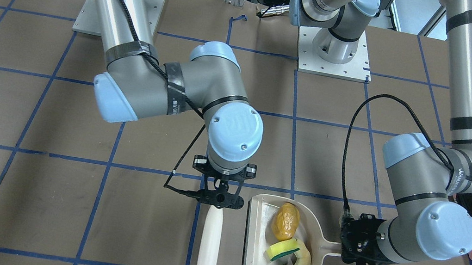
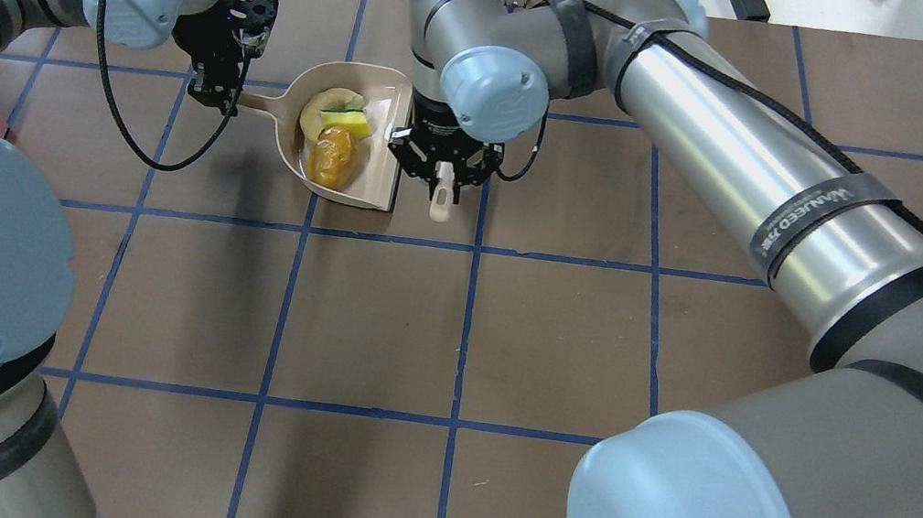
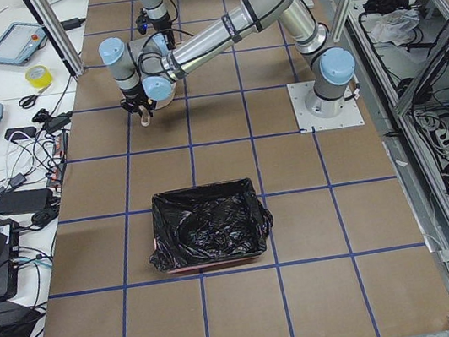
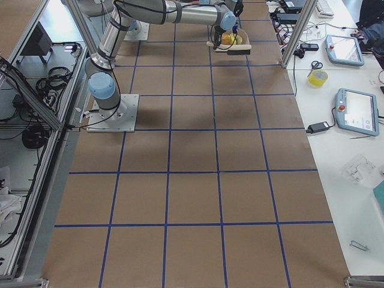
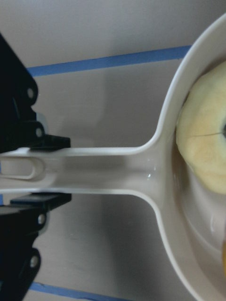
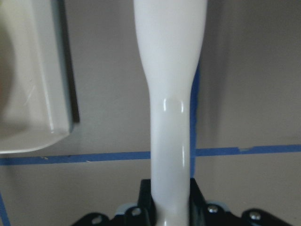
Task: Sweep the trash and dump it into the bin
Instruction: 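Lift the brush away with the right gripper while the left raises the dustpan, then carry the loaded dustpan with the left gripper over the black bin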
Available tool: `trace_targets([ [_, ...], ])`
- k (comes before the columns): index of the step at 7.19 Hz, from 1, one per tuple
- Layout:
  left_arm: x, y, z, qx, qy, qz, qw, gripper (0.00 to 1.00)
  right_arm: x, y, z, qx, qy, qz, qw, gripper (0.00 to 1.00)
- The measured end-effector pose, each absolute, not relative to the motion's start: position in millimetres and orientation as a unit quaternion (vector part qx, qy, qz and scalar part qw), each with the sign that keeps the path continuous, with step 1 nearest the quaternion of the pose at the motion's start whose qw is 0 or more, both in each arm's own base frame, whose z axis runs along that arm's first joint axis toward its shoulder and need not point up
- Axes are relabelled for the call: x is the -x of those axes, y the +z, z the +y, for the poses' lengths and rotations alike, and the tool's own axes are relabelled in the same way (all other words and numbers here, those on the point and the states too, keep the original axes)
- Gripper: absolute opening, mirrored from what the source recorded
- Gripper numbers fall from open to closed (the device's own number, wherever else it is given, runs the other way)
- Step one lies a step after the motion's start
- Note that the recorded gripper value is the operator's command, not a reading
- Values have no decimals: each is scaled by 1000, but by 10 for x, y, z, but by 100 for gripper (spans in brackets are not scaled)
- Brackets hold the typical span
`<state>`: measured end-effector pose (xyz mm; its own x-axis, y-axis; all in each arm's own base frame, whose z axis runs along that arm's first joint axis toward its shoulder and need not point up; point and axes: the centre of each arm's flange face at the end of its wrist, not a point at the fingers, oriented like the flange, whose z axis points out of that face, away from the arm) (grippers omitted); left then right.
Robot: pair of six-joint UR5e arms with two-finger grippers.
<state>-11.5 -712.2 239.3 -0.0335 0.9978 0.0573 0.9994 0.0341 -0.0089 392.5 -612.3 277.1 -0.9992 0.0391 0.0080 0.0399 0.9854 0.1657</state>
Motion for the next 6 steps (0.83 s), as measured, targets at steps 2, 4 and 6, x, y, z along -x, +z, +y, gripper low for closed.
trace_targets([
  [2, -131, 2478, -7107, 678, 16, -733, 51, 0, -3075, 3058, -6355, 49, -91, -995, 9, 0],
  [4, -609, 2759, -7011, 667, 25, -742, 62, 0, -2026, 3140, -6451, 61, -105, -993, 7, 0],
  [6, -1364, 3082, -6780, 676, 30, -733, 65, 0, -1043, 3156, -6389, 38, -114, -993, 2, 0],
])
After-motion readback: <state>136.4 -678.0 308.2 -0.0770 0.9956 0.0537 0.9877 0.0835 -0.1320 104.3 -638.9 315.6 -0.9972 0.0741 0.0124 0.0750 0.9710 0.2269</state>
